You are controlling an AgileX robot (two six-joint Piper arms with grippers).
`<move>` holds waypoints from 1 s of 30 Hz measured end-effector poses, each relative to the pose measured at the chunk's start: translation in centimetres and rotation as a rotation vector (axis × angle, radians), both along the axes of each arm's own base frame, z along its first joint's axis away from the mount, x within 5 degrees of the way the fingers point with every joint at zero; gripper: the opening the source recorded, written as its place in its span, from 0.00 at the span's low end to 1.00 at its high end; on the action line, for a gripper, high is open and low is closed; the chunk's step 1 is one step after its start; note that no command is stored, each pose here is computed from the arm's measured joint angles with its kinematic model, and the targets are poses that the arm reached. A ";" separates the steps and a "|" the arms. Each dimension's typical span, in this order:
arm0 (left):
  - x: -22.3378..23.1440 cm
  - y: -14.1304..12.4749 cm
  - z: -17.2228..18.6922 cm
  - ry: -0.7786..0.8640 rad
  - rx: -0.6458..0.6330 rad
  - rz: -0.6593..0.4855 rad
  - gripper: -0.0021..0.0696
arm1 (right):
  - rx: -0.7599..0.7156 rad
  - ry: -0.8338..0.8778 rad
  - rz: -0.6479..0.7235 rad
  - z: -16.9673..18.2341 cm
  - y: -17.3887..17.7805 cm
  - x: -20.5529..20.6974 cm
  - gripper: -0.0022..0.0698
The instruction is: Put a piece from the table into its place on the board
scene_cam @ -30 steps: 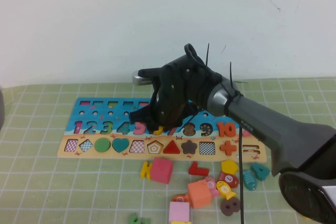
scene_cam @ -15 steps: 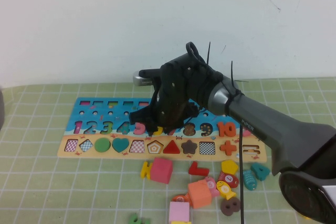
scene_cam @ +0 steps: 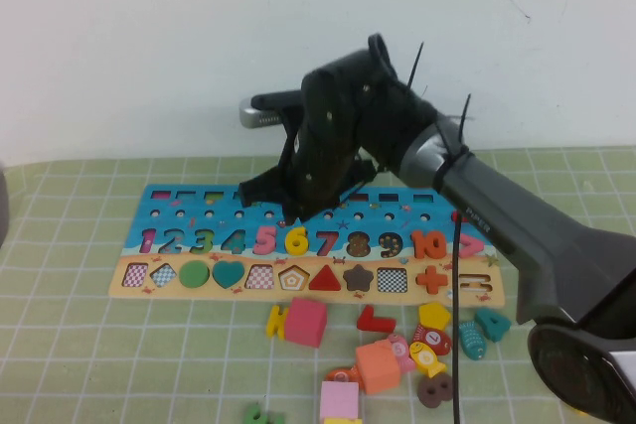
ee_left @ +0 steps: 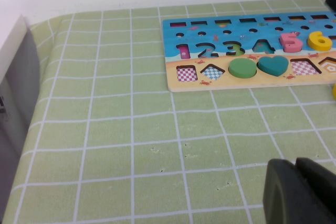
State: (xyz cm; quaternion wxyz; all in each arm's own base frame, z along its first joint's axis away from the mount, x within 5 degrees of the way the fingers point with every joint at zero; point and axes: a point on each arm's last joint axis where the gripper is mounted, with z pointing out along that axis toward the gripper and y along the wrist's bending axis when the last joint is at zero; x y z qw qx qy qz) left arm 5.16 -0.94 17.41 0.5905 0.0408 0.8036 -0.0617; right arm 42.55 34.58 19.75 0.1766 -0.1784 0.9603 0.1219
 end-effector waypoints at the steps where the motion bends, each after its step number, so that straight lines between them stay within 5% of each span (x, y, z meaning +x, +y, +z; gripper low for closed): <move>1: 0.0 0.0 0.0 0.000 0.000 0.000 0.03 | -0.010 -0.012 0.022 0.6 0.0 -0.1 0.15; 7: 0.0 0.0 0.0 0.000 0.000 0.000 0.03 | -0.041 -0.168 0.117 5.2 0.2 -1.0 0.04; 21: 0.0 0.0 0.0 0.000 0.000 0.000 0.03 | 0.168 -0.405 0.274 20.6 -1.4 -7.8 0.03; 30: 0.0 0.0 0.0 0.000 0.000 0.000 0.03 | 0.316 -0.496 0.377 27.3 -3.7 -11.9 0.03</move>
